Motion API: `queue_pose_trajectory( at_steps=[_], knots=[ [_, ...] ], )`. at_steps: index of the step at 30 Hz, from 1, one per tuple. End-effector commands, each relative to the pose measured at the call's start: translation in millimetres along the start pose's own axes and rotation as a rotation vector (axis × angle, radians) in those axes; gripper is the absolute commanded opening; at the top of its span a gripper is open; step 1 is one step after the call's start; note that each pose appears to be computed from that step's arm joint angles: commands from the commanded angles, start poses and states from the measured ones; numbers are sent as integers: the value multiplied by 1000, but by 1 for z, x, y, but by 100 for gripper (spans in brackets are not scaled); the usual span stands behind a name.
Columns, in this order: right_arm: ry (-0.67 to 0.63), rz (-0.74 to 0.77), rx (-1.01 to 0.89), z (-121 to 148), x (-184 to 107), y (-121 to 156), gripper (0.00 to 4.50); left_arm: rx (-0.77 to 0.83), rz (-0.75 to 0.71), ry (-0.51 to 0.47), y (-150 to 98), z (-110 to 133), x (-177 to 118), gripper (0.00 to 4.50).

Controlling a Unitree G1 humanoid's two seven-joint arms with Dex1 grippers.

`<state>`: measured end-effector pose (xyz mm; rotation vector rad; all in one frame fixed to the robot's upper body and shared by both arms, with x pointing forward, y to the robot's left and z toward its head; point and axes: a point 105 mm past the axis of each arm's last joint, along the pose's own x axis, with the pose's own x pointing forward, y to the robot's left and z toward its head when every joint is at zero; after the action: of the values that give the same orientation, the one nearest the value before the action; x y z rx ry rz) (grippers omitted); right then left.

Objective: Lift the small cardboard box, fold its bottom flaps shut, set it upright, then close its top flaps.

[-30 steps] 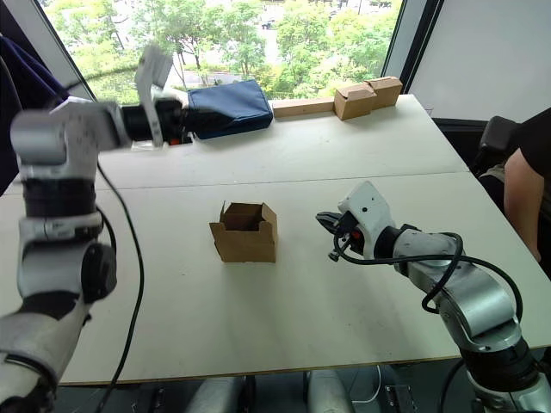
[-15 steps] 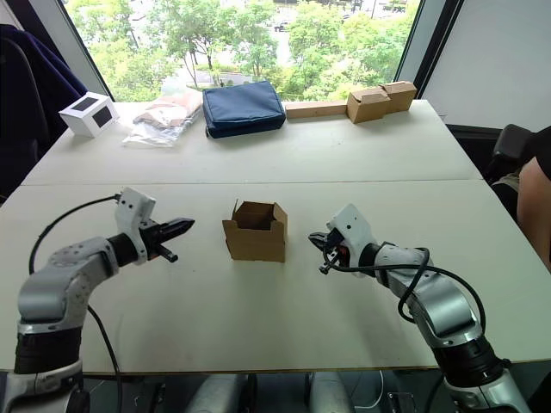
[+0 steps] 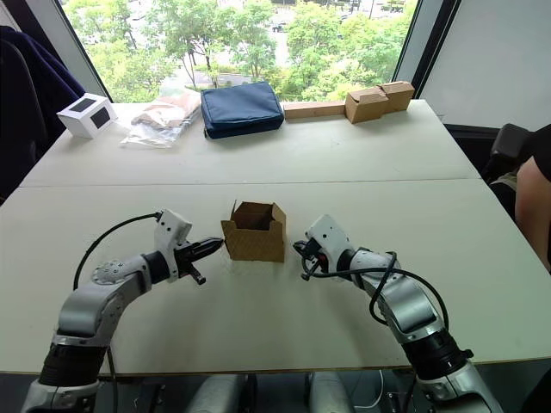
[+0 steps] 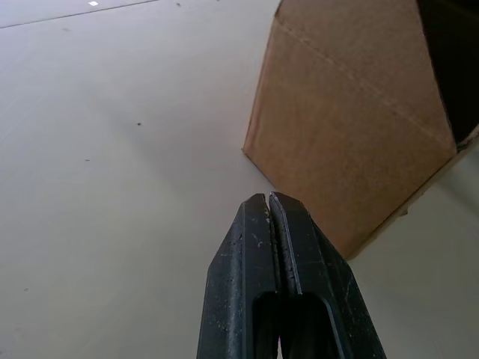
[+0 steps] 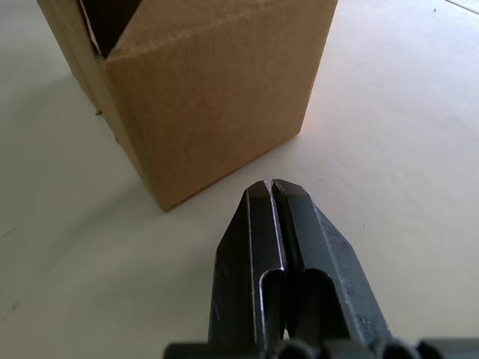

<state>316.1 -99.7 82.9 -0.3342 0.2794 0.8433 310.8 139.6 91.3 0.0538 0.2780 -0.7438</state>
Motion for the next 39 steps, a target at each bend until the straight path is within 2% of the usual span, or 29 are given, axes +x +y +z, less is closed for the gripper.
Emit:
queue_pose_trajectory(
  at_steps=[1,4,8,14,27,34,35,37,39],
  knots=[
    [-35,7,-42,8,3,0,0,50,-6,-11,-4,2,4,4],
    [-52,19,-47,12,4,2,0,51,-21,-16,-8,3,6,4],
    [-78,100,-47,16,2,18,0,74,-87,19,-23,-2,7,4],
    [-40,182,-64,10,-7,33,0,75,-114,38,-28,-5,4,4],
    [-15,138,-78,0,-9,26,0,43,-169,83,-43,-14,-5,4],
    [-28,91,-72,1,-14,11,0,37,-85,107,-28,-18,-14,4],
    [-42,76,-61,3,-15,6,0,65,-21,73,-21,-13,-16,4],
    [-65,59,-28,5,-18,-1,0,101,11,38,-17,-10,-26,4],
    [-79,20,7,5,-26,-13,0,48,7,41,-7,-12,-37,4]
  ],
)
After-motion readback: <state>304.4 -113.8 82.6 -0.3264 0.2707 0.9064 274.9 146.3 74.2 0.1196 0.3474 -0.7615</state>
